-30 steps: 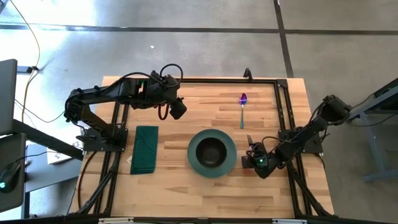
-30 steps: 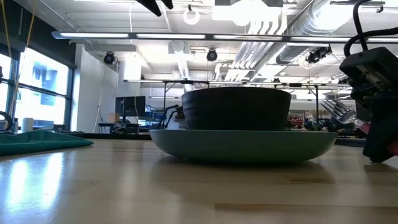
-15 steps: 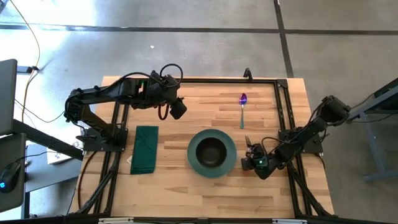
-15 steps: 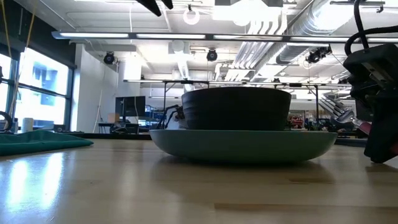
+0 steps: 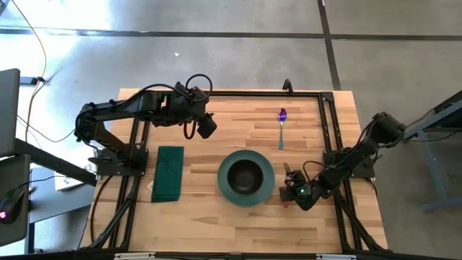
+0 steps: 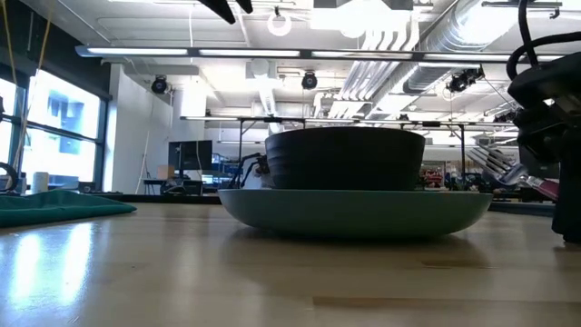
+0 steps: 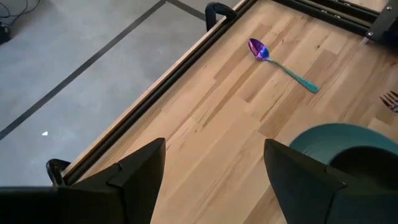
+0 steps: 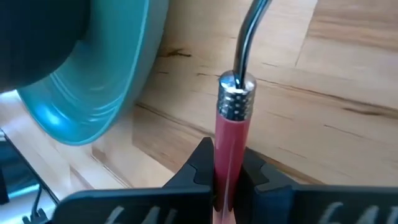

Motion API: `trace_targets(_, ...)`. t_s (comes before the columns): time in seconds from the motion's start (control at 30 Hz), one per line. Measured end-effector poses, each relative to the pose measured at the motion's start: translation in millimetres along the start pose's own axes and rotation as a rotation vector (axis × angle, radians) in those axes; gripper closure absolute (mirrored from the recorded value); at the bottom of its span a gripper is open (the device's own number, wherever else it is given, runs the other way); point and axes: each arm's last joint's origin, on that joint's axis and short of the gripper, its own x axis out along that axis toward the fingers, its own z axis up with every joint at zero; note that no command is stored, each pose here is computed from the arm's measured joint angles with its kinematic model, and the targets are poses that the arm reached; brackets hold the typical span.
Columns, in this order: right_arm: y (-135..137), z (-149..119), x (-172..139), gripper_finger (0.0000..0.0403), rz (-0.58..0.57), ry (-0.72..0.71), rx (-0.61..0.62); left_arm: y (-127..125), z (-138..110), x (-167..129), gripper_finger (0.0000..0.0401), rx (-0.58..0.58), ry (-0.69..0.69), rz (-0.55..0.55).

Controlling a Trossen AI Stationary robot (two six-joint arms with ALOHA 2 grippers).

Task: Set table place
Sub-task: Put the red fork to the right of the blue plate

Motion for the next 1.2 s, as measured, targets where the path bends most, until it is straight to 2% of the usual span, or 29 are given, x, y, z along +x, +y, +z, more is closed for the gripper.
trace_targets(0.57, -2.7, 1.1, 1.9, 0.0402, -0.019, -0.025, 0.013, 0.0, 0.0, 0.0, 0.0141, 0.007, 0.0, 0.0)
trace_targets(0.8, -3.3, 1.4, 2.2, 0.0386, -0.023, -0.022, 0.017, 0.0, 0.0, 0.0, 0.0141, 0.009, 0.0, 0.0)
trace_targets(1.2, -3.4, 1.4, 2.3, 0.0382, -0.022, -0.022, 0.02, 0.0, 0.0, 0.0, 0.0141, 0.011, 0.0, 0.0)
